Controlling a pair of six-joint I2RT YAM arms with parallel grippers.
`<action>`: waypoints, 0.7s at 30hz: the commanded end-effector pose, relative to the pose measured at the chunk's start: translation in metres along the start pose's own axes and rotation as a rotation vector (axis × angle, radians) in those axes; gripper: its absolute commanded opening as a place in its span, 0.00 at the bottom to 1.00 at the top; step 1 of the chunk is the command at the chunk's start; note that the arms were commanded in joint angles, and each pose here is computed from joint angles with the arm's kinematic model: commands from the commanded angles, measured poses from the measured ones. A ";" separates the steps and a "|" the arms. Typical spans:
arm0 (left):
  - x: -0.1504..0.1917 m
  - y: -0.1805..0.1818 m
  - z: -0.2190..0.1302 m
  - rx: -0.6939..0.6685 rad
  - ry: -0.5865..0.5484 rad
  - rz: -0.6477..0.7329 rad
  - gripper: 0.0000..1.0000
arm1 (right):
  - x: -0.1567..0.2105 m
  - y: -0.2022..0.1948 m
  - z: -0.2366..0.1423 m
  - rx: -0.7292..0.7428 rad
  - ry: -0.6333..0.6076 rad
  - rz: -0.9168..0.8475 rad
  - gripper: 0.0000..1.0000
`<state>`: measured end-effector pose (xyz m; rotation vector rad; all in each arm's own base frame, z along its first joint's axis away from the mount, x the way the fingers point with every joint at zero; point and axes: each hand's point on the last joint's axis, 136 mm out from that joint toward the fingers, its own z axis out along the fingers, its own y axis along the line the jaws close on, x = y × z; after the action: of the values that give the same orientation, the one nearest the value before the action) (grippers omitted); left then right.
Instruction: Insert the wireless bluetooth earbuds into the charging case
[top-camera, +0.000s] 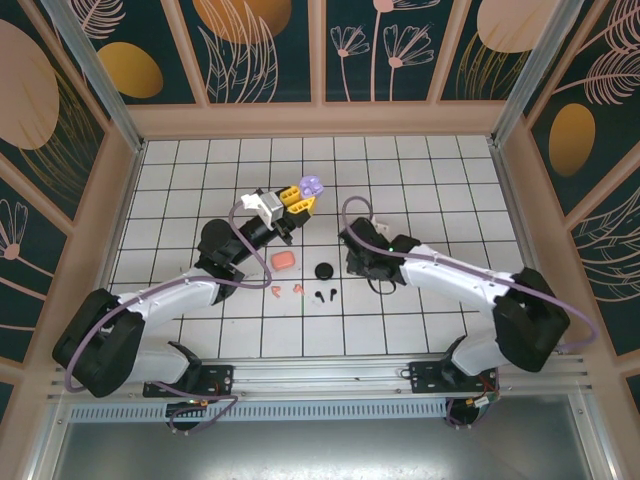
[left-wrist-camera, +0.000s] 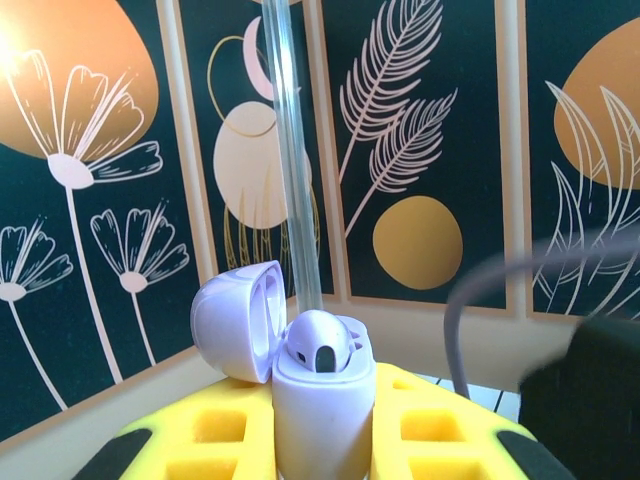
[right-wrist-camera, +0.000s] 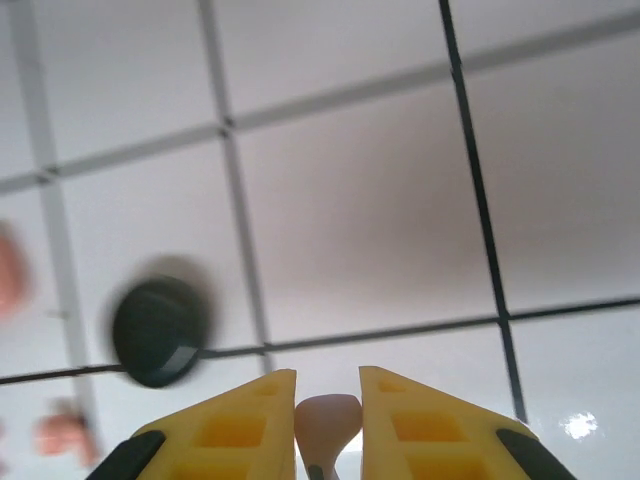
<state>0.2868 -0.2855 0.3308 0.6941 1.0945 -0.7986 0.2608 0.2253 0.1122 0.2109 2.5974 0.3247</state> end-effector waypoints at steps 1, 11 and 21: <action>-0.026 -0.005 0.004 0.027 -0.049 0.043 0.00 | -0.053 0.024 -0.049 -0.083 -0.157 -0.021 0.19; -0.027 -0.004 0.009 0.032 -0.032 0.068 0.00 | -0.160 0.092 -0.182 -0.292 -0.459 -0.116 0.19; -0.023 -0.003 0.019 0.049 -0.025 0.055 0.00 | -0.187 0.134 -0.232 -0.448 -0.549 -0.197 0.19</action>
<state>0.2910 -0.2930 0.3440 0.7350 1.0810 -0.7804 0.3124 0.2588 0.4348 -0.0261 1.9277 0.6633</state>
